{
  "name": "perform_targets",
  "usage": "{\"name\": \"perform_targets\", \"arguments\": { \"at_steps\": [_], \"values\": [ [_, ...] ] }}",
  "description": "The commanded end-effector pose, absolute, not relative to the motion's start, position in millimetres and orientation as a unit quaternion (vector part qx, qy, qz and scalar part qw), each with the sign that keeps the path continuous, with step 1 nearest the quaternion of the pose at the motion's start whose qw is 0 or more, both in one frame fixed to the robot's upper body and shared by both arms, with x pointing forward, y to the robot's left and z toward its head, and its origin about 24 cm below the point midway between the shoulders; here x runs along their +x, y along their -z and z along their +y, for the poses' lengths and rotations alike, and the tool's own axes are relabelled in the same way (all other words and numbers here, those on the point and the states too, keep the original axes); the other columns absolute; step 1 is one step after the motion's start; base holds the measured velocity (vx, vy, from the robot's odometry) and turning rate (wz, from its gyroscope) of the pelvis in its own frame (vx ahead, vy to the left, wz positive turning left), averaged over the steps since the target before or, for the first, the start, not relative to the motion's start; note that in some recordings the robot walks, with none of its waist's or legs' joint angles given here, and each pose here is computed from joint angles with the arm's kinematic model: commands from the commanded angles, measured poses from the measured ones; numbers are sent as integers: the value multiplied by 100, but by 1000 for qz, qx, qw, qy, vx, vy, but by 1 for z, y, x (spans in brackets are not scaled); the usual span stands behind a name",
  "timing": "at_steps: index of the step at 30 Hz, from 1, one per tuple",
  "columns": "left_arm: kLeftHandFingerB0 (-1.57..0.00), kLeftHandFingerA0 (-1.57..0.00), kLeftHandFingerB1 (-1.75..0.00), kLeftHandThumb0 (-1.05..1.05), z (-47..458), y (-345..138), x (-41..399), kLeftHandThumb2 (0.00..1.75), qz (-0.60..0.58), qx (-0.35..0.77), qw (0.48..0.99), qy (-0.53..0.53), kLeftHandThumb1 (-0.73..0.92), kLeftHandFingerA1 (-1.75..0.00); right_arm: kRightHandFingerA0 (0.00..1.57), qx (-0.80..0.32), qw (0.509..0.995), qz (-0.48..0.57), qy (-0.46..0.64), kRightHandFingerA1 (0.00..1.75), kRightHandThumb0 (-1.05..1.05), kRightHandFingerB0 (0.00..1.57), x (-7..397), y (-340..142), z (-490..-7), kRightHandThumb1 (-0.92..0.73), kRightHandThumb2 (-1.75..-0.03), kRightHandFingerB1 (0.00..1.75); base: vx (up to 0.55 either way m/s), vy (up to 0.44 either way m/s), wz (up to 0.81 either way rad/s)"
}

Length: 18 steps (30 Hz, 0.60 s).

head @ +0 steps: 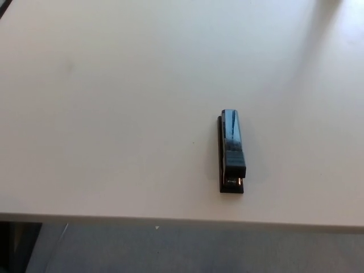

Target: The robot uses its right hand to press on the stapler that is in the middle of the desk

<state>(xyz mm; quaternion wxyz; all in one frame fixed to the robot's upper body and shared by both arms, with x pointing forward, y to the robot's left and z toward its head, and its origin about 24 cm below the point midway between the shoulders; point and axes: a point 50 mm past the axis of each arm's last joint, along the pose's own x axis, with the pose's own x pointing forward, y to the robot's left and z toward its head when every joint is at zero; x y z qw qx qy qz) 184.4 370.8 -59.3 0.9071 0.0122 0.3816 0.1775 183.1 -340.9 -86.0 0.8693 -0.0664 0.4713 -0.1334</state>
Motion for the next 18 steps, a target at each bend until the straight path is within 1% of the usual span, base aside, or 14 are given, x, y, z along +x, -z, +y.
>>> {"name": "perform_targets", "arguments": {
  "at_steps": [1,2,3,4,5,6,11,12,13,16,17,18],
  "values": [
    [0,0,-46,-27,373,57,185,121,384,13,905,-181,74,-46,0,-14,895,444,48,4,-102,0,225,74,-314,-71,-105,5,0,0,0],
    [0,0,-46,-27,373,57,185,121,385,12,905,-183,74,-47,0,-14,898,438,45,4,-105,0,227,74,-312,-75,-108,0,0,0,0],
    [0,0,-46,-27,372,57,186,121,385,10,904,-184,74,-47,0,-17,902,430,38,4,-105,0,229,74,-309,-75,-108,0,0,0,0],
    [-10,-2,-41,-59,372,57,186,102,381,12,907,-178,84,-38,0,-5,910,412,41,6,-101,0,231,75,-303,-74,-107,0,0,0,0],
    [-4,-2,-34,-56,371,57,187,105,377,10,910,-172,86,-36,0,14,921,384,62,0,-103,0,234,78,-294,-76,-106,1,0,0,0],
    [-3,-2,-32,-56,372,57,185,107,378,10,909,-173,87,-31,0,16,923,377,72,1,-99,0,232,81,-289,-76,-108,5,0,0,0],
    [-4,-1,-30,-57,373,56,185,108,377,18,911,-168,88,-27,0,19,925,372,73,1,-99,1,228,87,-282,-75,-107,5,0,0,0],
    [0,0,-46,-26,374,55,186,122,374,19,912,-168,75,-47,0,16,925,373,68,2,-98,0,228,87,-282,-73,-107,5,0,0,0],
    [0,0,-45,-27,373,55,187,122,374,21,912,-167,75,-47,0,18,926,370,65,0,-99,0,227,87,-282,-74,-106,1,0,0,0],
    [0,0,-45,-26,373,55,187,122,372,28,913,-164,75,-47,0,12,925,375,62,3,-97,0,226,88,-283,-73,-106,3,0,0,0],
    [-16,-15,-38,-50,372,53,193,91,364,10,916,-170,92,-39,0,15,926,373,66,3,-97,0,229,85,-284,-73,-105,3,0,0,0],
    [-16,-15,-37,-50,371,52,194,90,362,11,917,-169,92,-38,0,13,925,374,65,1,-100,0,230,84,-285,-74,-106,1,0,0,0]
  ]
}}
